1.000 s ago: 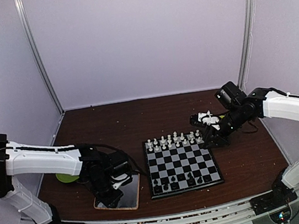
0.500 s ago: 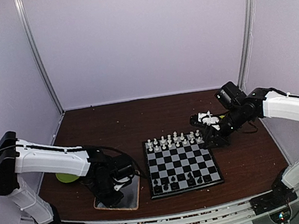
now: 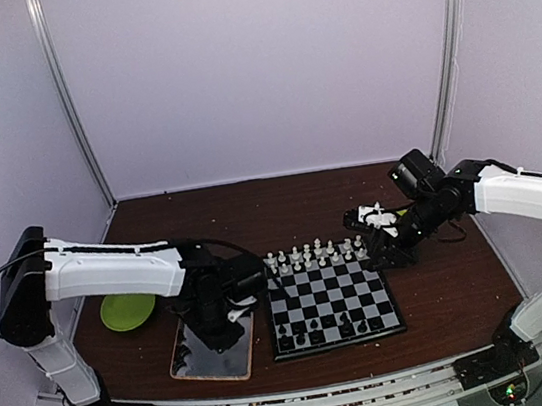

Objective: Set up the chess pieces on the board
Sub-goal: Pick up the pawn from the storage box, then place the pawn on the chessboard.

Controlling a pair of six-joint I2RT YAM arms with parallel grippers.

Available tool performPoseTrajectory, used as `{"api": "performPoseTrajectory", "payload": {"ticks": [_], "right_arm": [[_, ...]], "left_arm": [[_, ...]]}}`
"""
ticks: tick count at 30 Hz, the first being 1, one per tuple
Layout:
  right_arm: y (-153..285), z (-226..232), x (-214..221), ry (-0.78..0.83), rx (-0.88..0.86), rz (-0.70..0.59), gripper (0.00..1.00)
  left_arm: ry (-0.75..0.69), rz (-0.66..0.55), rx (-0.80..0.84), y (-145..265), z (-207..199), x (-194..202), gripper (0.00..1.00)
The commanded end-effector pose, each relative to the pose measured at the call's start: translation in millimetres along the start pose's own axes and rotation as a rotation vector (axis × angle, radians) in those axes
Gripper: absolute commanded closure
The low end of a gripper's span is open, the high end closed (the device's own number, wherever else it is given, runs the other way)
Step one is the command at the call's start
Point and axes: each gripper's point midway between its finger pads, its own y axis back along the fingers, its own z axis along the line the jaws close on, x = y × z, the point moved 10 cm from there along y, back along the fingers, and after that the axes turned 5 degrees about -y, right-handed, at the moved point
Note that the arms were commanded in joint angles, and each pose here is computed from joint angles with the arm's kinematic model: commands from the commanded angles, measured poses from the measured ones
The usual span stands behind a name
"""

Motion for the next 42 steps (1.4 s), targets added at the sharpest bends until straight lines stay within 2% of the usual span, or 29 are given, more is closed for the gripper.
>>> {"api": "performPoseTrajectory", "payload": {"ticks": [1,4,11,23,33,36,42], "right_arm": [[1,-1,2,0.004,0.002,0.008,0.65],[3,0,2,0.007,0.009,0.004,0.65],[9,1,3,0.012,0.022,-0.016,0.65],[8,0,4,0.017,0.023,-0.010,0.65],[9,-1,3,0.013,0.034,-0.011,0.65],[13,-2,1,0.014,0.064,-0.012,0.65],[35,0,-7,0.037,0.099,-0.050,0.63]], "left_arm": [[-0.052,-0.170,-0.056,47,13,-49,1.00],[-0.093,-0.246,-0.030,63,9,-88,1.00],[-0.170,-0.266,0.031,54,-4,-137,1.00],[-0.201,-0.208,0.106,17,-16,-153,1.00],[-0.229,-0.181,0.129,5,-19,-155,0.89],[-0.236,-0.191,0.108,19,-16,-154,0.77],[-0.209,-0.333,0.065,94,24,-137,0.72]]}}
